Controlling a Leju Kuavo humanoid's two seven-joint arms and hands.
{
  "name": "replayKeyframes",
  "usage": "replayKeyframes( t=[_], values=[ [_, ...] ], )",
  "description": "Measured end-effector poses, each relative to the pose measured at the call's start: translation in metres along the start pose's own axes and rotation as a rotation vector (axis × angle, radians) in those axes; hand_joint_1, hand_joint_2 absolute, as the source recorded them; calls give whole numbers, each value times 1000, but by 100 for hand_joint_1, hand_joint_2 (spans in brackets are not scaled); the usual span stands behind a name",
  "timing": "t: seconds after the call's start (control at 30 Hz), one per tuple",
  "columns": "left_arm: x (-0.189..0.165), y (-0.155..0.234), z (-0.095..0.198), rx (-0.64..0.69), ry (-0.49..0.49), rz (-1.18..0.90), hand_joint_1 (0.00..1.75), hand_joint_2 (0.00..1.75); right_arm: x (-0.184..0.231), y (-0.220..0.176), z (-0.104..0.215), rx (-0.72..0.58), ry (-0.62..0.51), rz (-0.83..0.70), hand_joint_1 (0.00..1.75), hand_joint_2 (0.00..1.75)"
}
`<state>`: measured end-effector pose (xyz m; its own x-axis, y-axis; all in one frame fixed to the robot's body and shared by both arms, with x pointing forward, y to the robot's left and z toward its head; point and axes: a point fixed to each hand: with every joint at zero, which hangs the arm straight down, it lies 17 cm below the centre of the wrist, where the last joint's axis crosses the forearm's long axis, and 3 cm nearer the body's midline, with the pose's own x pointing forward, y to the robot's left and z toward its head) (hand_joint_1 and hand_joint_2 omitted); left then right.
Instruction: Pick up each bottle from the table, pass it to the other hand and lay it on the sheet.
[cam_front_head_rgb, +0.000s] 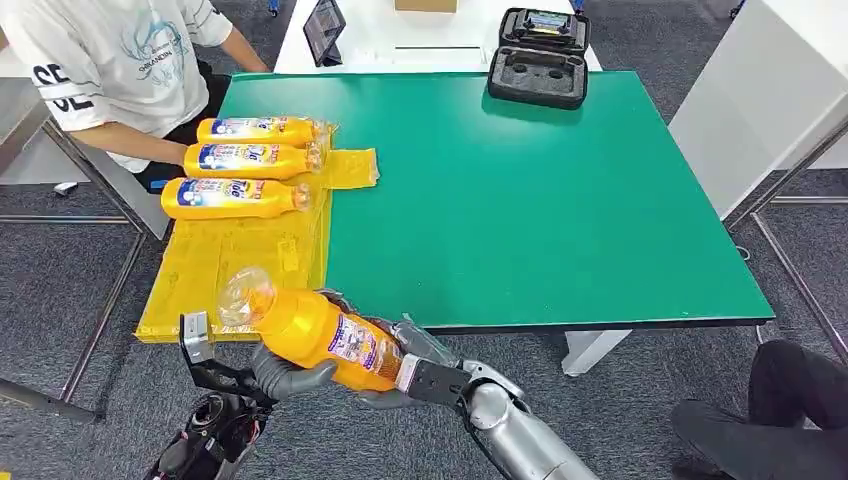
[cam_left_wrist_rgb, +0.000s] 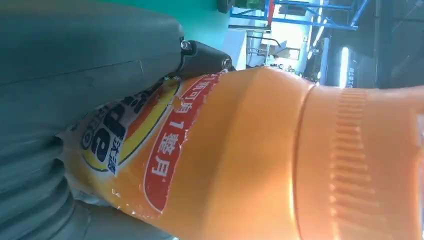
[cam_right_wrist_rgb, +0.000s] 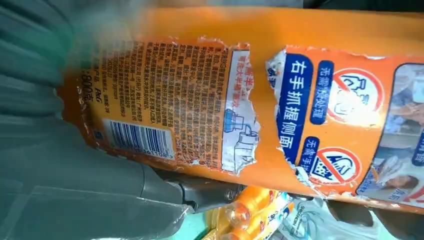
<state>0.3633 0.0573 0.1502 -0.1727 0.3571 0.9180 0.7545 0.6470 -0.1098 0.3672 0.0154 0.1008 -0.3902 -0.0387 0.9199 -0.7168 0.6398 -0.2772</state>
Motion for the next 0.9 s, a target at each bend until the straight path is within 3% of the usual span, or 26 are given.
replayKeyframes(
  t=[0.23,0.27,0.3,0.33,0.37,0.9],
  values=[
    [0,0,2,-2,3,12,175,175,-2,1,0,0,7,4,175,175],
    [0,1,2,-1,3,13,175,175,-3,2,0,0,8,3,96,175],
    [-1,1,2,-1,4,13,175,175,-3,2,1,0,10,3,0,175],
    [-1,1,2,-1,5,14,175,175,-4,1,1,-2,12,9,0,175],
    [-1,1,3,0,7,13,175,175,-5,1,1,-5,14,16,0,0],
    [-9,19,9,79,43,-27,175,175,-11,-28,-1,-143,45,23,0,0]
  ],
)
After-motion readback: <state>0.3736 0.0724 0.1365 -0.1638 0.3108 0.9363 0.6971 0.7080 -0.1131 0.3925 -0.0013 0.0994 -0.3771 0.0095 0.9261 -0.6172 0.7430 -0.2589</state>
